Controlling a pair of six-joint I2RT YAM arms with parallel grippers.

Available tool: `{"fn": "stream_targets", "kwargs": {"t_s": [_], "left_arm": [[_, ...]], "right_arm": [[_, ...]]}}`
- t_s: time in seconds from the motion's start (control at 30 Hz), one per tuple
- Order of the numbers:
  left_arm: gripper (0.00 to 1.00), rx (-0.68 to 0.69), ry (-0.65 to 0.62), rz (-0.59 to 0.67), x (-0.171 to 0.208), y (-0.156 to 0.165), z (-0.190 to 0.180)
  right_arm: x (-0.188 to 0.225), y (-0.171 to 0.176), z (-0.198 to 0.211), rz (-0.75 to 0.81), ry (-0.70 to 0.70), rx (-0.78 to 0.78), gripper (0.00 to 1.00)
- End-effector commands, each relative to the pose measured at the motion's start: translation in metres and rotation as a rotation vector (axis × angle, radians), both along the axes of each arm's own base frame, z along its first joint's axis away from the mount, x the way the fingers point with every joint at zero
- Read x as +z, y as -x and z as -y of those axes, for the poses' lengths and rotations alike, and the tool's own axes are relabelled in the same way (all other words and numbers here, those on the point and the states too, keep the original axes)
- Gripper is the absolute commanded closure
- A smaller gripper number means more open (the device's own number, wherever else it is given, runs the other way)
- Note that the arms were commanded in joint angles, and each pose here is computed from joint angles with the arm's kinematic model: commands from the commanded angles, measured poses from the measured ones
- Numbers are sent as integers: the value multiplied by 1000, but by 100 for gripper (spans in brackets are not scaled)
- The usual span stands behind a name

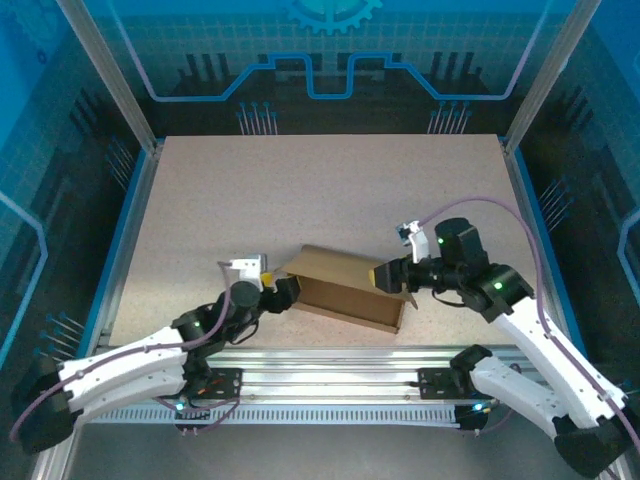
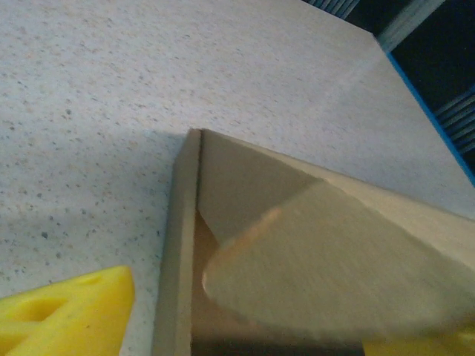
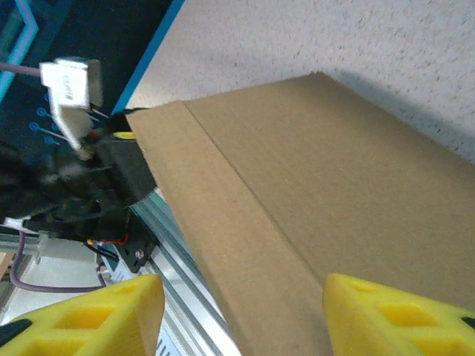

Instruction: Fold the paper box

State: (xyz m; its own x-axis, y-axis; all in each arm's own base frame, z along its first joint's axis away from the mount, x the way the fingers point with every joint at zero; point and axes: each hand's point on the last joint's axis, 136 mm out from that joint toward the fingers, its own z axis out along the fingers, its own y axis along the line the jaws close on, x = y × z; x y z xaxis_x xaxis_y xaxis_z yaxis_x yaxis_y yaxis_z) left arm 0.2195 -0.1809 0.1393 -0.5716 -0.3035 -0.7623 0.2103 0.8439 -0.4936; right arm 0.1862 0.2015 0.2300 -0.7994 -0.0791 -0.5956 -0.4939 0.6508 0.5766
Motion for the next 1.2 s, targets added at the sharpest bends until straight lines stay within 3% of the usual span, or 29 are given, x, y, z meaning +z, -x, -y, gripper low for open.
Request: {"fn": "stream_targets", "kwargs": {"t_s": [0.0,0.03,0.3,0.6,0.7,0.97,1.17], "left_arm": [[5,-167,-62,-95,-17,37,-1],[1,-170,-51,-101,-14,42,-6],[1,-68,3,-56,30,50,-40],[0,-151,-58,-117,69,30,-1],[1,-212,-26,-166,76,22,18],[1,-329,29,-317,52,6,60],[1,-253,66,-368,25,-9,66]], "right_arm": [[-8,-6,-12,12,1,32,41],[-14,-7,-13,0,15,32,41],[-54,-16,-15,-46,79,16,45],[-90,-18,-11,-68,173,-1,46],[-104,-20,-9,-79,205,-14,46],[-140,-45,-7,-64,278,-77,47],[-156,-71,-22,-59,287,-59,47]]}}
